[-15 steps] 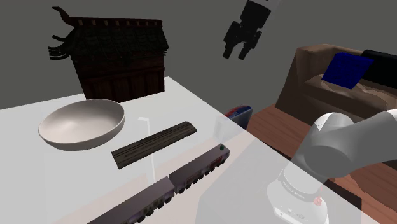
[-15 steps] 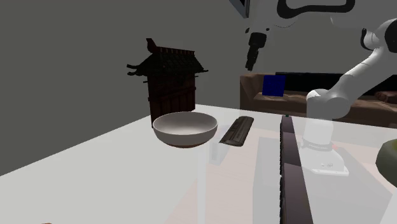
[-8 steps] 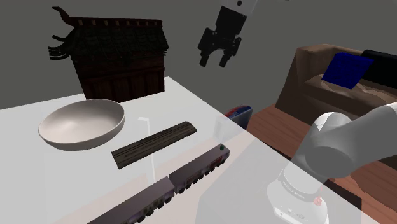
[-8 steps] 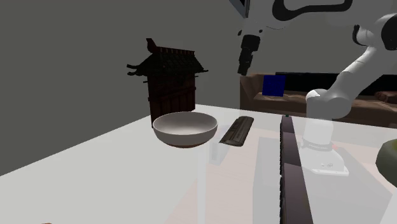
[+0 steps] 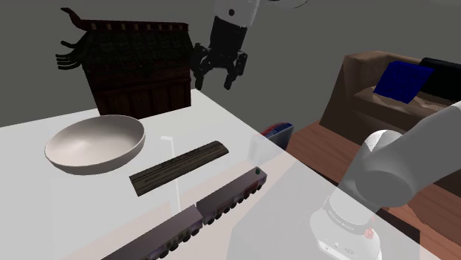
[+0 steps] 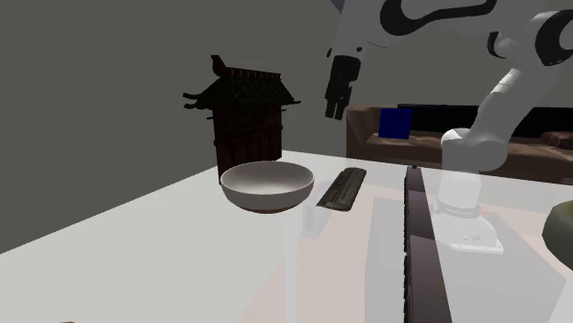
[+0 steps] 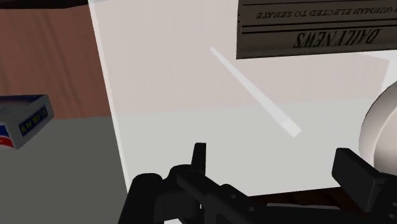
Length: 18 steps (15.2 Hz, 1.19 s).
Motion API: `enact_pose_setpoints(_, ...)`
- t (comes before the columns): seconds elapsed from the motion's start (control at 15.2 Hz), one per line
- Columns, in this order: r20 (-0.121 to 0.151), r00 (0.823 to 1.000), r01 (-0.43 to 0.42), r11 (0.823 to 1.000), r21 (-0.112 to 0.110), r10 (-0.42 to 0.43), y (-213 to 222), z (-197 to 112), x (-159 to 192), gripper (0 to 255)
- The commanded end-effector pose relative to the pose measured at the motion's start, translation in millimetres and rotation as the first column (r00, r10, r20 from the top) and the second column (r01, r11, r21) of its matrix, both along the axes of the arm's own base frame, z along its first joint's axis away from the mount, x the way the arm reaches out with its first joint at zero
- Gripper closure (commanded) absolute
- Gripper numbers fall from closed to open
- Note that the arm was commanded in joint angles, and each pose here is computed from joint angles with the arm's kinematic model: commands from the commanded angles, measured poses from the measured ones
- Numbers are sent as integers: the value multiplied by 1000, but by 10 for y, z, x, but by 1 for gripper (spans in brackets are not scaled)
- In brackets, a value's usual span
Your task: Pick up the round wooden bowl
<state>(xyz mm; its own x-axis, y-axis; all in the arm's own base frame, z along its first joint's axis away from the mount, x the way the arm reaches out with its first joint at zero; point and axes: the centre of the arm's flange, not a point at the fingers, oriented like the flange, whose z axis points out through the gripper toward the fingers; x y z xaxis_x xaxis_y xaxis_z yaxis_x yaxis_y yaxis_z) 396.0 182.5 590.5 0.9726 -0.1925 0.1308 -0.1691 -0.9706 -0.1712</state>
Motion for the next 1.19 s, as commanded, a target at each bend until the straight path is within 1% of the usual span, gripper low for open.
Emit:
enact_pose_setpoints(0.0, -8, 1000, 10, 1000, 3, -10, 252, -100, 104, 0)
enact_pose_setpoints(0.79, -58, 996, 64, 998, 13, -63, 1657, -512, 749, 0)
enact_pose_setpoints(0.86, -60, 996, 67, 998, 13, -66, 1721, -531, 780, 0)
enact_pose_setpoints(1.12, -60, 996, 67, 998, 13, -66, 1721, -743, 780, 0)
